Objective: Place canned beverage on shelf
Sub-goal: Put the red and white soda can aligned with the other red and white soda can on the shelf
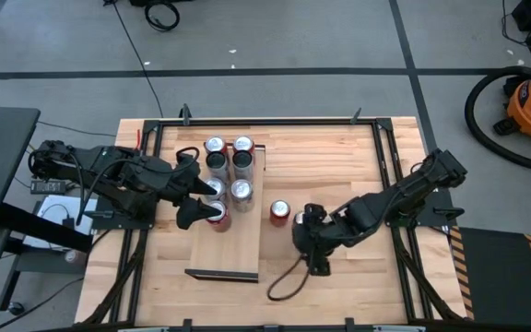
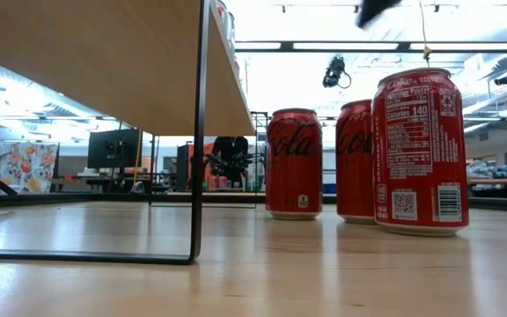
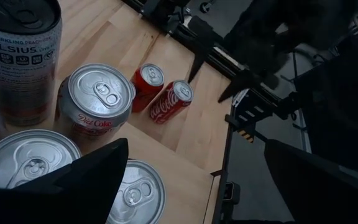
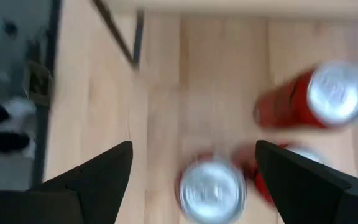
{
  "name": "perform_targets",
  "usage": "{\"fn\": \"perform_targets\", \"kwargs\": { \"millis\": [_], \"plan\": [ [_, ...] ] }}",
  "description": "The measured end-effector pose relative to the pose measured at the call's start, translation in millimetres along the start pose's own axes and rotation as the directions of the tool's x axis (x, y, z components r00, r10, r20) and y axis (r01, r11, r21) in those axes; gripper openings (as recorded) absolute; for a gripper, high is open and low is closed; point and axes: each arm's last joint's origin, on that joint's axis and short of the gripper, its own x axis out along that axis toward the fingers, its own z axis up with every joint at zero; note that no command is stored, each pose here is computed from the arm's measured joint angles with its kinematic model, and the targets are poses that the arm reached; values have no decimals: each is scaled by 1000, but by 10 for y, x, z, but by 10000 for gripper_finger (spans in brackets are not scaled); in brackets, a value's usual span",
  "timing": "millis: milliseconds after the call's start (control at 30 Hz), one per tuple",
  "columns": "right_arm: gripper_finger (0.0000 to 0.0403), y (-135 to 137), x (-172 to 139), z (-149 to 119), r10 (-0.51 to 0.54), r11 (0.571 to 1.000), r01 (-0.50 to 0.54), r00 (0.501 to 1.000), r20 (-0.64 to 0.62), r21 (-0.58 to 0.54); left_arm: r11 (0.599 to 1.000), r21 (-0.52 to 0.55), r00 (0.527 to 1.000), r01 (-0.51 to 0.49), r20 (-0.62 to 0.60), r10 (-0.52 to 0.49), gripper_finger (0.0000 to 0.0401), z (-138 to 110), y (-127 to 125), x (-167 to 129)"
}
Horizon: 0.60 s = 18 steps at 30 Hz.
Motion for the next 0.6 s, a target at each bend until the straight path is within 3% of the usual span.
{"fn": "perform_targets", "kwargs": {
  "millis": [133, 267, 367, 600],
  "plan": [
    [348, -52, 64, -256, -6, 999, 9, 997, -74, 40, 1000, -3, 1000, 1, 1, -1, 389, 0, -2, 0],
    [348, -67, -81, -413, 15, 994, -19, 999, 33, 109, 1000, 23, 1000, 21, 6, -21, 389, -4, -30, -4],
    [348, -109, -73, -590, -12, 991, 6, 999, 39, 131, 997, 70, 999, 20, 27, -22, 389, 14, -34, -3],
    [376, -169, 134, -889, 8, 991, -17, 998, 68, 133, 973, 171, 976, -158, 177, 127, 389, 73, 19, -6]
  ]
}}
